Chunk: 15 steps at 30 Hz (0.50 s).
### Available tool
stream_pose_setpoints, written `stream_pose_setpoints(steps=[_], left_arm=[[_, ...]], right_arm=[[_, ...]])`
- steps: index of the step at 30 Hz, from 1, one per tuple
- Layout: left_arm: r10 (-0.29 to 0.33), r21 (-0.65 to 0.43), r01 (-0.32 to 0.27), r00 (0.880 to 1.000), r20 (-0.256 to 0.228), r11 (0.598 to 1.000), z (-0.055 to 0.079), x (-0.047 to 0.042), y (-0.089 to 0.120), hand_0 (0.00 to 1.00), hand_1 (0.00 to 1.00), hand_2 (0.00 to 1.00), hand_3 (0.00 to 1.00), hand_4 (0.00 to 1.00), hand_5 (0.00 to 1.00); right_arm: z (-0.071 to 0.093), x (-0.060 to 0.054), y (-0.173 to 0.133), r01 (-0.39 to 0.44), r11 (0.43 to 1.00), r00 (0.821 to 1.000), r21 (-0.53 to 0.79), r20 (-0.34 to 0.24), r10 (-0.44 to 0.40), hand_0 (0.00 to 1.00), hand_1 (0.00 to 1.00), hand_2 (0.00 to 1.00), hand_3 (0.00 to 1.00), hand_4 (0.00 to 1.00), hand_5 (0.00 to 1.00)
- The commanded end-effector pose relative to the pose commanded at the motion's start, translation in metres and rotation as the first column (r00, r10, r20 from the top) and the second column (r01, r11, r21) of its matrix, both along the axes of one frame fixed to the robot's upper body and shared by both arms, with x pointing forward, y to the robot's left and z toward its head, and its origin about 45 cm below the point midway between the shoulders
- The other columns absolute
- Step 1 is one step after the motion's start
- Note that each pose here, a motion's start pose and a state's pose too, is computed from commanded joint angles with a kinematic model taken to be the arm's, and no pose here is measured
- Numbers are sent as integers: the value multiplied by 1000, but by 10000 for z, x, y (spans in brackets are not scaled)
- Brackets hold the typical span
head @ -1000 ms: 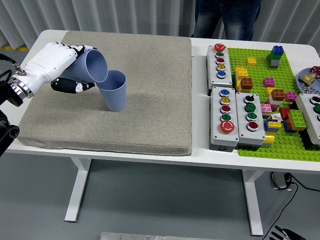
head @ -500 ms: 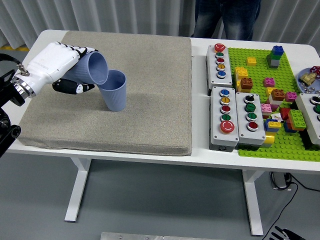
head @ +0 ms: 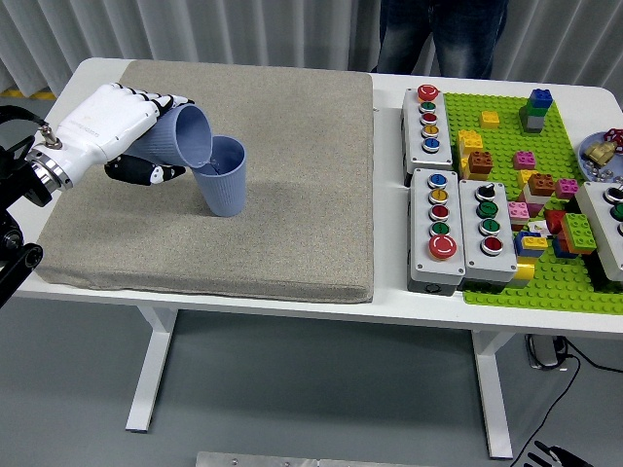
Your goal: Pick cup pour cup place
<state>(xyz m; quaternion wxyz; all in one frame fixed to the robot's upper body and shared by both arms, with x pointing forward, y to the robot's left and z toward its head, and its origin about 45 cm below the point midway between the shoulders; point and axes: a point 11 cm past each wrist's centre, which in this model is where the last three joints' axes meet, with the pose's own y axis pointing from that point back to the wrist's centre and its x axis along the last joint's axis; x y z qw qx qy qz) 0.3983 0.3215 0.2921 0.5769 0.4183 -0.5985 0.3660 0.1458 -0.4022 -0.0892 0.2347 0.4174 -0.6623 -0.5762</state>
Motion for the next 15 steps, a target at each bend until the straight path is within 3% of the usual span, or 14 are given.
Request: stream_pose_setpoints(steps=[15], left_arm=[[-24,13,24,1000,14,1000,47,43,-107,387,499,653,645,588,176]], right_arm=[[15,36,-14,2,1000,1000,-5,8,-2,763,699,710,607,168,362]])
